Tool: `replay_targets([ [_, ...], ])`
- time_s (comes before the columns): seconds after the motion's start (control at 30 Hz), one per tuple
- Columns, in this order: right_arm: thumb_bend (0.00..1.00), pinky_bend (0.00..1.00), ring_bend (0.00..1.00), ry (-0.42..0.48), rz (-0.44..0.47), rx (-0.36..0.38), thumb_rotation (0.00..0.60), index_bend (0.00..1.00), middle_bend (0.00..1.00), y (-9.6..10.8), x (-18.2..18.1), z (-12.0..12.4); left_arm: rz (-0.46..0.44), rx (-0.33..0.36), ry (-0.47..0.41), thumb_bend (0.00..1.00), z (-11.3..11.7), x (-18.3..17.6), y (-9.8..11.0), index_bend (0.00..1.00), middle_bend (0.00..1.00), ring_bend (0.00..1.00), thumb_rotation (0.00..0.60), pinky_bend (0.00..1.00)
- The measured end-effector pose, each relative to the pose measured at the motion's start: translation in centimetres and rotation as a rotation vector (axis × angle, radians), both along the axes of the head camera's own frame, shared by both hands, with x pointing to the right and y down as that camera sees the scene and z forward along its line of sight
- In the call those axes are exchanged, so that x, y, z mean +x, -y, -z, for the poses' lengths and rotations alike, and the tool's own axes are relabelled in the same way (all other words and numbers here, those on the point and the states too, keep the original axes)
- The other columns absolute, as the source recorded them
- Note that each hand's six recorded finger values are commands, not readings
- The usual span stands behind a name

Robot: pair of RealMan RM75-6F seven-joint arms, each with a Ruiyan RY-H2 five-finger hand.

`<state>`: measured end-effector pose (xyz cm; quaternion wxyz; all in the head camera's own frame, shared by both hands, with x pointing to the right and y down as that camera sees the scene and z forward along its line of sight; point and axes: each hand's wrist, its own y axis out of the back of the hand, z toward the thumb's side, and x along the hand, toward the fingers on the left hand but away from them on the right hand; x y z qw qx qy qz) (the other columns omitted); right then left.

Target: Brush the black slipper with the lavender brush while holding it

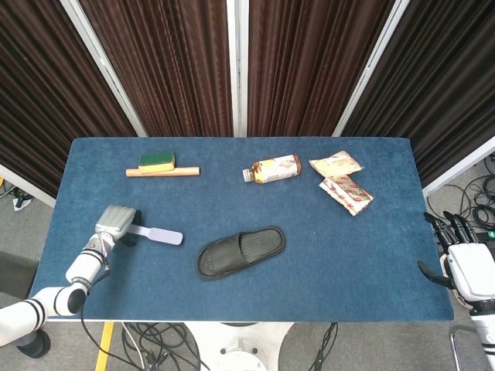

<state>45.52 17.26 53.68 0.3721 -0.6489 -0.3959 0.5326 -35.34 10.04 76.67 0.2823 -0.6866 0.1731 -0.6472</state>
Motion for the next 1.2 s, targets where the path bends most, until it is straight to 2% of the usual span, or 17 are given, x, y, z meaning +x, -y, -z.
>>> replay_targets([
  [0.33,0.18,0.05,0.01,-0.002,-0.008,-0.006,0.600,0.06,0.17,-0.2,0.2,-0.1,0.011,-0.016,-0.006,0.15,-0.2,0.0,-0.4,0.59,0.61,0.49,0.600,0.48],
  [0.53,0.18,0.05,0.01,-0.004,-0.017,-0.003,0.600,0.06,0.17,-0.3,0.4,0.0,0.003,-0.041,-0.019,0.24,-0.4,0.5,-0.7,0.62,0.65,0.54,0.600,0.52],
  [0.9,0.18,0.05,0.01,0.006,-0.034,-0.006,0.600,0.06,0.18,-0.4,0.8,0.0,-0.027,-0.096,-0.018,0.30,-0.5,1.0,-1.0,0.72,0.77,0.65,0.600,0.59],
  [1.03,0.18,0.05,0.01,0.014,-0.039,0.003,0.600,0.06,0.18,-0.4,0.9,0.2,-0.032,-0.114,-0.011,0.33,-0.7,1.0,-1.2,0.80,0.85,0.72,0.600,0.65],
  [1.2,0.18,0.05,0.01,0.014,-0.044,0.006,0.600,0.06,0.18,-0.4,1.1,0.2,-0.018,-0.099,-0.013,0.36,-0.9,1.0,-1.0,0.96,0.99,0.86,0.600,0.82],
])
